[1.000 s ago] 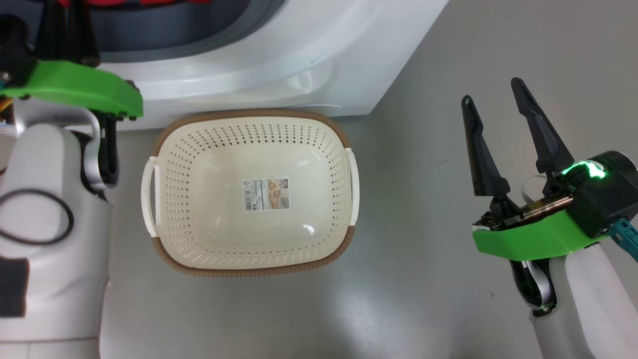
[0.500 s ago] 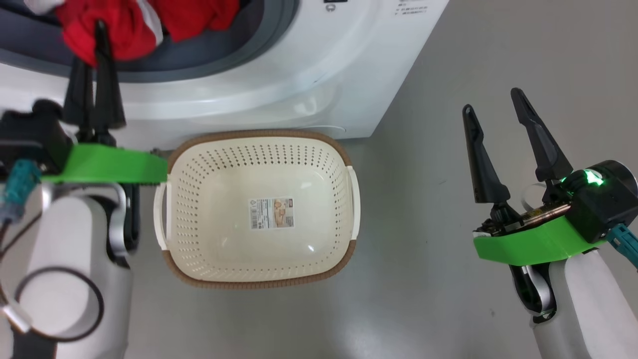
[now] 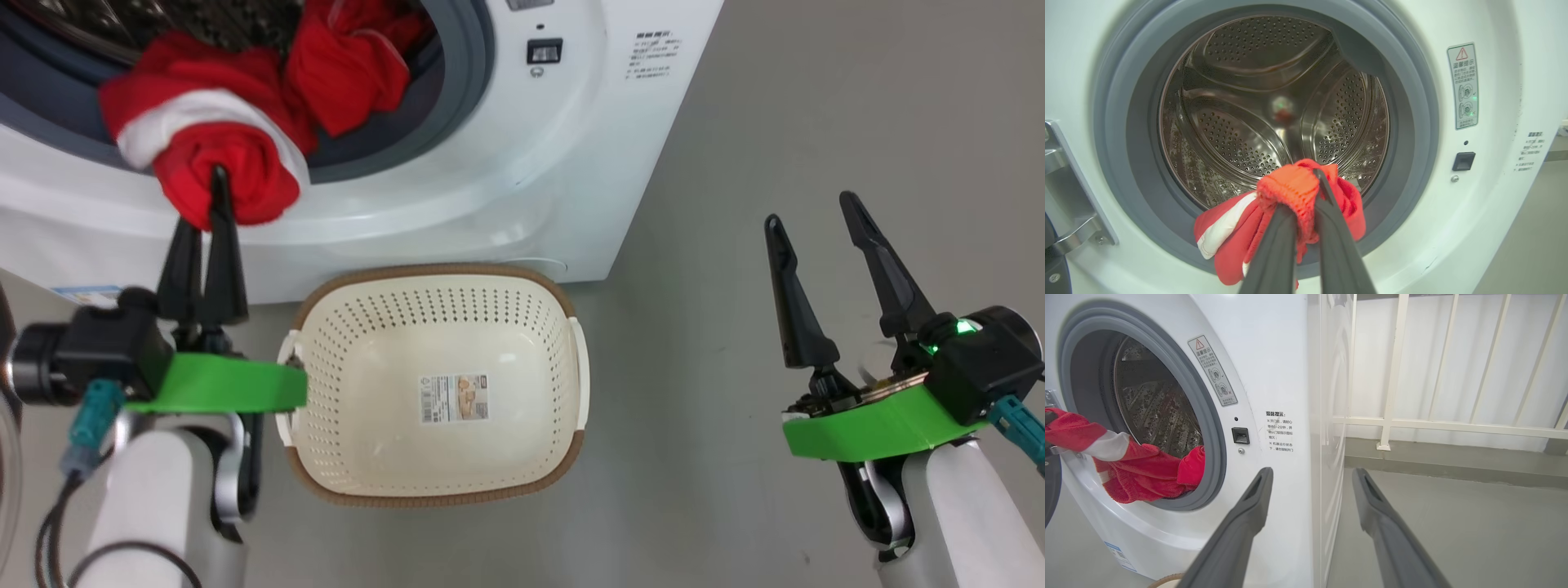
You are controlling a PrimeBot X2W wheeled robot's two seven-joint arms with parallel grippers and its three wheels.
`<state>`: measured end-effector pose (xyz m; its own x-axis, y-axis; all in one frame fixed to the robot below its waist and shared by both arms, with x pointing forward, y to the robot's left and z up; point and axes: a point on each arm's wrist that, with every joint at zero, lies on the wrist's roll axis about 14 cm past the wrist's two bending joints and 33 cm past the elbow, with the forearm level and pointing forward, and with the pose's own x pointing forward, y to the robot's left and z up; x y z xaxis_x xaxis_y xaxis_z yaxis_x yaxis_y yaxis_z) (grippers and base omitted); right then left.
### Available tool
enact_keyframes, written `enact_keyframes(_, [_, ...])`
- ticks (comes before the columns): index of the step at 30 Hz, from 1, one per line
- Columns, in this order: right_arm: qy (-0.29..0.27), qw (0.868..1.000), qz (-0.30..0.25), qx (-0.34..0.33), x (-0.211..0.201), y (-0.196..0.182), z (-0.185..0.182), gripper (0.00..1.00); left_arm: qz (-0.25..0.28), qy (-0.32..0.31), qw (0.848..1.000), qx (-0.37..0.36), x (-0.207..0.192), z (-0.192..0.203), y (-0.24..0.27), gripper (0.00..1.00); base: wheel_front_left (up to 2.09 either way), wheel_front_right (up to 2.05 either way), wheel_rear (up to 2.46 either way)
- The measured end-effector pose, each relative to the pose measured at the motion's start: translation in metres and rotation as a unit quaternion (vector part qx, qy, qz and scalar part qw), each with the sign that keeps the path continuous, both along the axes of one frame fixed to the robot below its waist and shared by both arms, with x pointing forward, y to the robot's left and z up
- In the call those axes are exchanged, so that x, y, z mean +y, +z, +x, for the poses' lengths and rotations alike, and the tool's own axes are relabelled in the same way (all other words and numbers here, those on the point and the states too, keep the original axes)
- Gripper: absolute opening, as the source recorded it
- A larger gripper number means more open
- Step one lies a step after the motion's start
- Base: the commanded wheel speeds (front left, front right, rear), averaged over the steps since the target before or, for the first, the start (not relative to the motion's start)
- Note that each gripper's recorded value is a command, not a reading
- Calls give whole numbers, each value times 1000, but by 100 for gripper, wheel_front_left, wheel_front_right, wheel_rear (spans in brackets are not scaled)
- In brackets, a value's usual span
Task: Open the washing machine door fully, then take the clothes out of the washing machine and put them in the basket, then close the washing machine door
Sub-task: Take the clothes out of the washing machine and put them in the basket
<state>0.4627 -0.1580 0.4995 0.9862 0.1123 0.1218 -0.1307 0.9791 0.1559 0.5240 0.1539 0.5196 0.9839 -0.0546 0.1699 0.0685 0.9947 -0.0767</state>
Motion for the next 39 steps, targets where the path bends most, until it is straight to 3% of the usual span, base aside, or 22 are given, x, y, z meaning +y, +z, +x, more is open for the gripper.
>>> enact_keyframes(17, [-5, 1000, 2, -25, -3, 27, -27, 100, -1, -13, 1000, -19, -12, -60, 27, 0, 0, 0, 0])
enact_keyframes(27, [-2, 1000, 3, -29, 0, 31, -30, 100, -7, -19, 999, -39, -18, -76, 49, 0, 0, 0, 0])
enact_keyframes(39, [-4, 1000, 17, -19, -2, 24, -29, 100, -30, -33, 999, 17, -29, -74, 12, 0, 0, 0, 0])
